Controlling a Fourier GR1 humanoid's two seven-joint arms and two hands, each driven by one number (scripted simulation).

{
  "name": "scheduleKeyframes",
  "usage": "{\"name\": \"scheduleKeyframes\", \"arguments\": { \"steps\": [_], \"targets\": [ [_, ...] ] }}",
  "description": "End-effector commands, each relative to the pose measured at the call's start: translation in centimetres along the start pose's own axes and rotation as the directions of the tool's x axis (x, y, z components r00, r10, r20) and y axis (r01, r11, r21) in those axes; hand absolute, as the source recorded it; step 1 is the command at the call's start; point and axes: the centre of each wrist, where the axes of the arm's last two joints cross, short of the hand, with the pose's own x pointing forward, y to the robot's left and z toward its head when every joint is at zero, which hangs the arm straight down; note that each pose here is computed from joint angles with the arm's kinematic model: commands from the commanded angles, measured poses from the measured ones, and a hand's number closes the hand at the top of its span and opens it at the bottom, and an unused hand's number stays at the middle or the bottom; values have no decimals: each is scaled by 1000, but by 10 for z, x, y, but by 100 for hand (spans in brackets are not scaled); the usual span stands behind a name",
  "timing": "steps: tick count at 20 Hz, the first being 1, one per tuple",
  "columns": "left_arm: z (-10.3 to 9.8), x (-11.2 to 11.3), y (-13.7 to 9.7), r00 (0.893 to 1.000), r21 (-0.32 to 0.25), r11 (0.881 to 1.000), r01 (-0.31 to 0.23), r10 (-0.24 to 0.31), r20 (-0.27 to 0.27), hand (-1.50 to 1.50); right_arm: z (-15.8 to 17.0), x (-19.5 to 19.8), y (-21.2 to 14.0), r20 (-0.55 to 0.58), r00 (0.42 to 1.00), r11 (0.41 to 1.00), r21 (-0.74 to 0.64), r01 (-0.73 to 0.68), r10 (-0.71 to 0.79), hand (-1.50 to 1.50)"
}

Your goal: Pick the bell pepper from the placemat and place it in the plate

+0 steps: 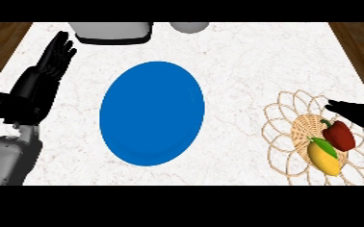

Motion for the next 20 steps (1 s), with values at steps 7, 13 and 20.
{"name": "scheduleKeyframes", "arguments": {
  "steps": [7, 13, 20],
  "targets": [
    [12, 2, -10, 1000, 6, 1000, -1, 1, 8, 0, -35, -5, 4, -176, 978, 994, 11, -110, 110, -150],
    [9, -2, -5, 1000, -13, 1000, -11, 11, 3, 0, -67, -24, 38, -239, 962, 990, 69, -122, 135, -150],
    [2, 10, -20, 1000, -4, 1000, 5, -5, 3, 0, -75, -40, 60, -219, 971, 993, 89, -83, 101, -150]
  ]
}}
